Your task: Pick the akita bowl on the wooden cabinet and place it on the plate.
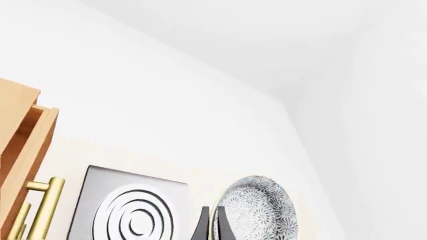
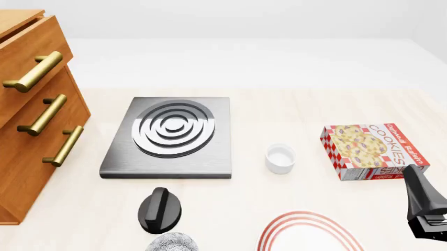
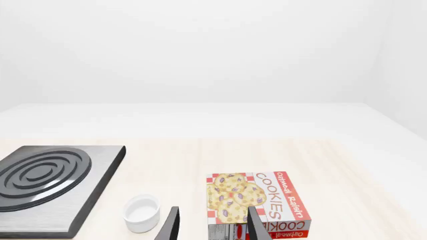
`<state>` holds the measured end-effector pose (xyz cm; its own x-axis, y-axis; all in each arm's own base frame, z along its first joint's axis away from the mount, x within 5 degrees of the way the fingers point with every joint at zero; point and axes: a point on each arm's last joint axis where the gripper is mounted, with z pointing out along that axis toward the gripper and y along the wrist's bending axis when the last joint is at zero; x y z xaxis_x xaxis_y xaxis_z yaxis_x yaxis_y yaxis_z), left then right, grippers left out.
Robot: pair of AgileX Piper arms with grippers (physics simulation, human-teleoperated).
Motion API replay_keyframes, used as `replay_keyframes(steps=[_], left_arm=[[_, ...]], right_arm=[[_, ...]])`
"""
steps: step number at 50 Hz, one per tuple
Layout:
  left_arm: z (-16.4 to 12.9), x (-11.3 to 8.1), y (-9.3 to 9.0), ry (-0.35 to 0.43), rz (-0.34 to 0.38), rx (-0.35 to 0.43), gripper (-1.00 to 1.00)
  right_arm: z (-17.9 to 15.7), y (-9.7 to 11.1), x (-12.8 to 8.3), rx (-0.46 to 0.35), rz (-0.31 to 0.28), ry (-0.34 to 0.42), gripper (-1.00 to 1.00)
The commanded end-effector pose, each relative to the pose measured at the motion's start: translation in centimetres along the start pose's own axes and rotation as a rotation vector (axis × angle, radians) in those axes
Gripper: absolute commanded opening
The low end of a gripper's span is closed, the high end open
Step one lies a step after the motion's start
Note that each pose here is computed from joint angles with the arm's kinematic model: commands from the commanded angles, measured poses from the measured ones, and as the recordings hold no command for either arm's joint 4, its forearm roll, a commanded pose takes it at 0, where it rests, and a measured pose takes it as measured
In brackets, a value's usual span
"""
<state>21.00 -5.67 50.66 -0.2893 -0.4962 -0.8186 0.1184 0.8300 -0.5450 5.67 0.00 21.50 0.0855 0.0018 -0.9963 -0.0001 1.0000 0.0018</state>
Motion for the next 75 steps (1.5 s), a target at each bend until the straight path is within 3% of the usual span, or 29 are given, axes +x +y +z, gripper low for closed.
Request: replay_keyframes(steps=[1,39,75], left_arm=[[0.1,0.9,-0.7,0.032,0.018,0.04,-1.0],[1.8,4.8,-2.2,0.187,0.113,0.108,-1.0],[3.7,8.7,-3.1,0.304,0.154,0.149,-1.0]], right_arm=[[0.0,0.0,0.0,0.0,0.0,0.0,1.0],[0.0,0.0,0.0,0.0,0.0,0.0,1.0],[0.0,0.0,0.0,0.0,0.0,0.0,1.0]])
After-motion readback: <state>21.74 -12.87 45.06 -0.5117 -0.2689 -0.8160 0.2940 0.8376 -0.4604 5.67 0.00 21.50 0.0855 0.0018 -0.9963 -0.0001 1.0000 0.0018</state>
